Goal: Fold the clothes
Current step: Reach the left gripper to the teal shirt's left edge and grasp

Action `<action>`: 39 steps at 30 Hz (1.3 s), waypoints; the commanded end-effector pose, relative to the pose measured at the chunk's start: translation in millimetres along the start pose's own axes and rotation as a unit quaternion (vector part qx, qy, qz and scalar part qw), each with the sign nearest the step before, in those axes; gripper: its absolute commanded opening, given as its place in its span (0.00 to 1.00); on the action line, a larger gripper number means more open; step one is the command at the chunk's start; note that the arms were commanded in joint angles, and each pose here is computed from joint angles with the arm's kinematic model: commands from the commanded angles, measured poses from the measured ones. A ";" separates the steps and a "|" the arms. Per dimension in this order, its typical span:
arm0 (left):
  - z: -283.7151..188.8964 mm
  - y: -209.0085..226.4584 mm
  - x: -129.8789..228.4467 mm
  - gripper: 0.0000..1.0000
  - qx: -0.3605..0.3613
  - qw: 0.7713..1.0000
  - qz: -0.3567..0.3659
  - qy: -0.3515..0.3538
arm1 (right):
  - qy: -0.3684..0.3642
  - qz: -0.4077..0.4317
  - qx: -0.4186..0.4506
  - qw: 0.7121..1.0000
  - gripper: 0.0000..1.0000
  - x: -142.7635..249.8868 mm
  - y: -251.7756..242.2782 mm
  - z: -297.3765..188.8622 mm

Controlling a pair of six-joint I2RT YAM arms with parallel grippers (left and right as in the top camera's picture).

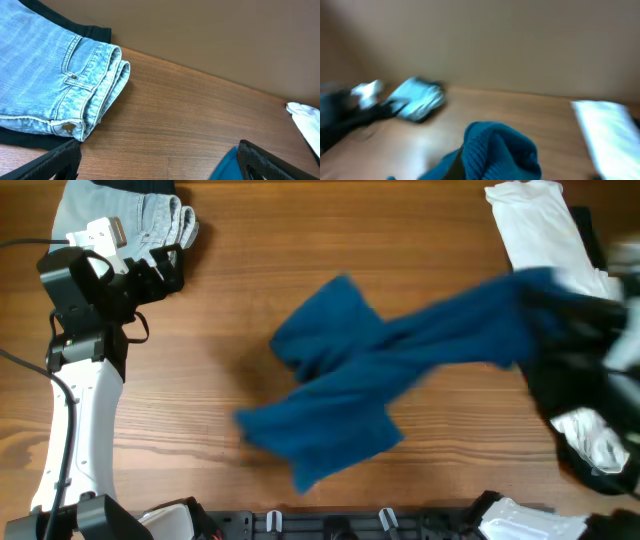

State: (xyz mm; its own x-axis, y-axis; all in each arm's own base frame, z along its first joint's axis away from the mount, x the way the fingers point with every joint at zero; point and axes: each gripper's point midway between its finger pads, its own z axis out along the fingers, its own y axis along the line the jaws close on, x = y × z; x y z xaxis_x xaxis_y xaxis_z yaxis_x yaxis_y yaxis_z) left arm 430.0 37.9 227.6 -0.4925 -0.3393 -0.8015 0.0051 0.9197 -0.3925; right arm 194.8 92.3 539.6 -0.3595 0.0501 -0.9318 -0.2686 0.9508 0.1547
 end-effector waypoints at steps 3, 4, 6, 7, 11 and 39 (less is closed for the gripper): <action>-2.4 -11.7 -8.8 1.00 0.026 1.000 0.002 -0.006 | -0.022 0.038 0.162 0.986 0.04 -9.4 -62.4 4.6; -1.4 -14.8 -7.6 1.00 0.030 1.000 0.005 -0.004 | -0.018 0.039 0.177 0.983 0.04 -9.3 -68.3 8.6; 0.6 -26.5 -3.2 1.00 0.047 0.999 0.009 0.004 | -0.006 0.034 0.187 0.982 0.04 -7.9 -72.6 17.5; 2.0 -32.9 -0.2 1.00 0.055 0.998 0.012 0.009 | 0.004 0.033 0.191 0.981 0.04 -6.4 -74.2 25.8; 9.0 -66.3 19.6 1.00 0.085 0.994 0.064 0.036 | 0.063 0.014 0.202 0.977 0.04 4.6 -81.9 73.0; 68.2 -161.7 247.5 0.99 0.156 0.897 0.279 0.305 | 0.291 0.116 0.179 0.933 0.06 115.9 -238.4 292.0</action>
State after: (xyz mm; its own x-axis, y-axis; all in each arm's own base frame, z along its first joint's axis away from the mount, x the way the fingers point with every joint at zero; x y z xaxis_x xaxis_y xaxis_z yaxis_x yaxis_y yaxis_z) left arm 364.4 -195.0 81.7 -0.7421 0.3542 -0.5690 0.5563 0.7990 -0.2282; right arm 473.7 -42.8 301.0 -0.8196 0.2129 -0.5319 0.1854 0.9770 0.1054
